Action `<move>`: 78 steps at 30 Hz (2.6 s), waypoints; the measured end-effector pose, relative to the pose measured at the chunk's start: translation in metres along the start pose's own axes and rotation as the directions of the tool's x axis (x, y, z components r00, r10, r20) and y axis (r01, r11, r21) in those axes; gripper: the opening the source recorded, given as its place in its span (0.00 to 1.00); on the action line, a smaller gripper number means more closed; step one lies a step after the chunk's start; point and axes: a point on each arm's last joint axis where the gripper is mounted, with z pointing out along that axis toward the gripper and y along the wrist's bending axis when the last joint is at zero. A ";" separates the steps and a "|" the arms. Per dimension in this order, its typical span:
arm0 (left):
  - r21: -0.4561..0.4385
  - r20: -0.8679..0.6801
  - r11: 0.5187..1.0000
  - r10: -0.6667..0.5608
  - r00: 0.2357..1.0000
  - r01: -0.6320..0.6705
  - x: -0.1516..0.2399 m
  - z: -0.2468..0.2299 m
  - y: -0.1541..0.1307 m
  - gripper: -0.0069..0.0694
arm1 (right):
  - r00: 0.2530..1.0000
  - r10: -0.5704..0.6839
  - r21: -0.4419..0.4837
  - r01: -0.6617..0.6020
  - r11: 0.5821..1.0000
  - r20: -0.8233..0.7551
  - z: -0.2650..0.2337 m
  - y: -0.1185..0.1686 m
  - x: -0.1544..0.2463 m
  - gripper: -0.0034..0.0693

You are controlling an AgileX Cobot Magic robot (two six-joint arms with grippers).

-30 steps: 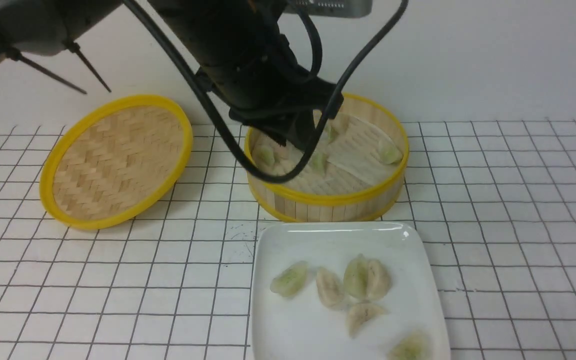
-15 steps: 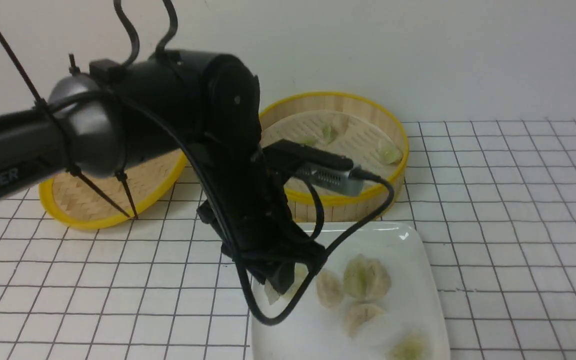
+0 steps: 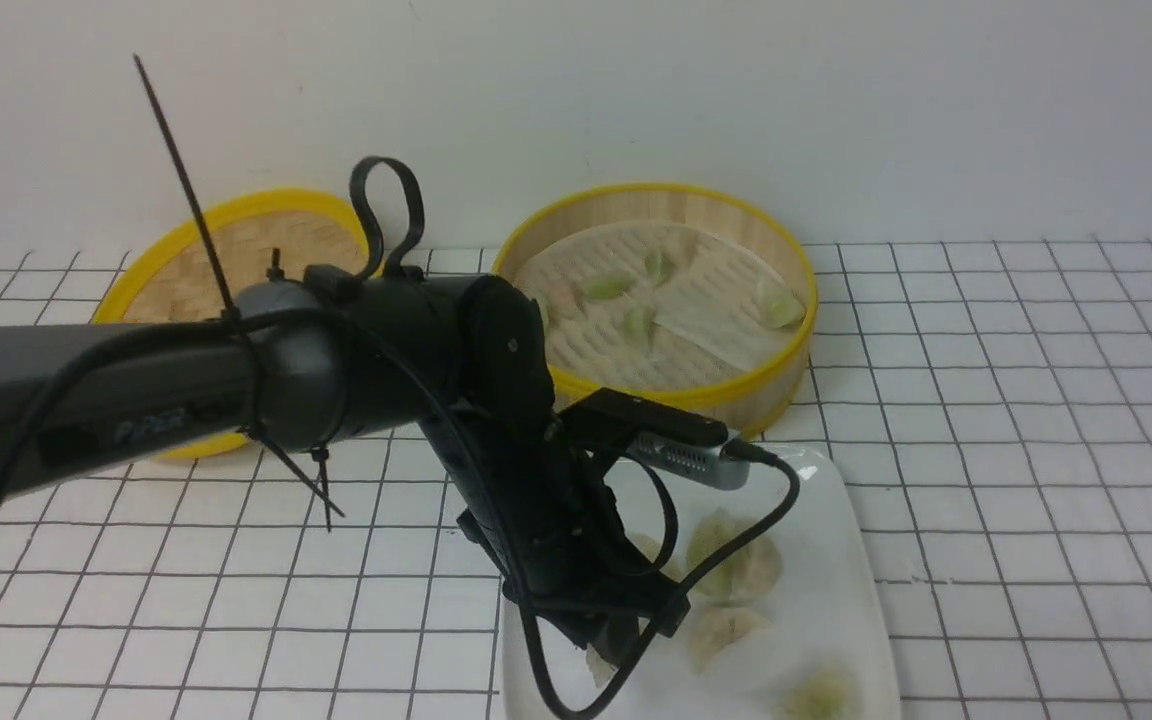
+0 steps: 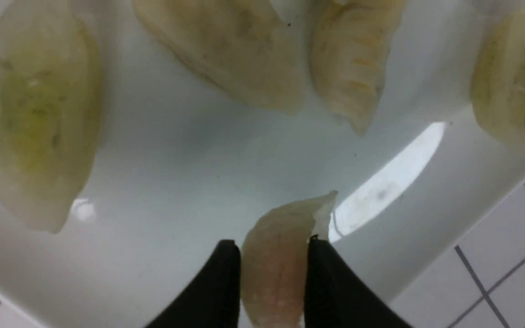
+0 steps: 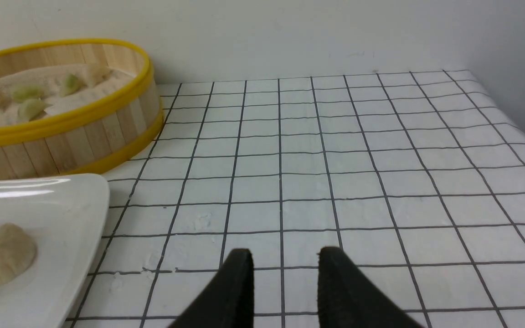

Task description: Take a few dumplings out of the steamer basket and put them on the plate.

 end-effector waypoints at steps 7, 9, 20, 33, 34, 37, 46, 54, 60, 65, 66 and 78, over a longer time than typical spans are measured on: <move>0.000 -0.002 1.000 0.012 1.000 -0.012 -0.001 0.007 0.002 0.30 | 1.000 0.000 0.000 0.000 1.000 0.000 0.000 0.000 0.000 0.31; -0.004 0.004 1.000 0.029 1.000 -0.029 -0.002 0.009 0.003 0.30 | 1.000 0.000 0.000 0.000 1.000 0.000 0.000 0.000 0.000 0.31; -0.010 -0.020 0.999 0.034 0.999 -0.034 -0.003 0.027 0.010 0.30 | 1.000 0.000 0.000 0.000 1.000 0.000 0.000 0.000 0.000 0.31; 0.024 -0.062 0.994 0.108 0.992 -0.107 -0.009 0.016 0.003 0.43 | 1.000 0.000 0.000 0.000 1.000 0.000 0.000 0.000 0.000 0.31; 0.023 -0.063 0.994 0.108 0.992 -0.107 -0.009 0.016 0.004 0.48 | 1.000 0.000 0.000 0.000 1.000 0.000 0.000 0.000 0.000 0.31; 0.020 -0.069 0.995 0.095 0.993 -0.094 -0.009 0.017 0.004 0.59 | 1.000 0.000 0.000 0.000 1.000 0.000 0.000 0.000 0.000 0.31; -0.065 -0.060 0.976 0.204 0.977 -0.208 -0.024 -0.018 -0.001 0.66 | 1.000 0.000 0.000 0.000 1.000 0.000 0.000 0.000 0.000 0.31; -0.320 0.253 0.915 0.334 0.908 -0.247 -0.054 -0.133 -0.024 0.65 | 1.000 0.000 0.000 0.000 1.000 0.000 0.000 0.000 0.000 0.31; -0.406 0.418 0.897 0.352 0.837 -0.175 -0.067 -0.159 -0.026 0.65 | 1.000 0.000 0.000 0.000 1.000 0.000 0.000 0.000 0.000 0.31; -0.426 0.493 0.890 0.376 0.785 -0.159 -0.074 -0.162 -0.027 0.65 | 1.000 0.000 0.000 0.000 1.000 0.000 0.000 0.000 0.000 0.31; -0.430 0.510 0.889 0.381 0.771 -0.156 -0.076 -0.164 -0.027 0.65 | 1.000 0.000 0.000 0.000 1.000 0.000 0.000 0.000 0.000 0.31; -0.513 0.546 0.845 0.459 0.701 -0.154 -0.094 -0.153 -0.019 0.63 | 1.000 0.000 0.000 0.000 1.000 0.000 0.000 0.000 0.000 0.31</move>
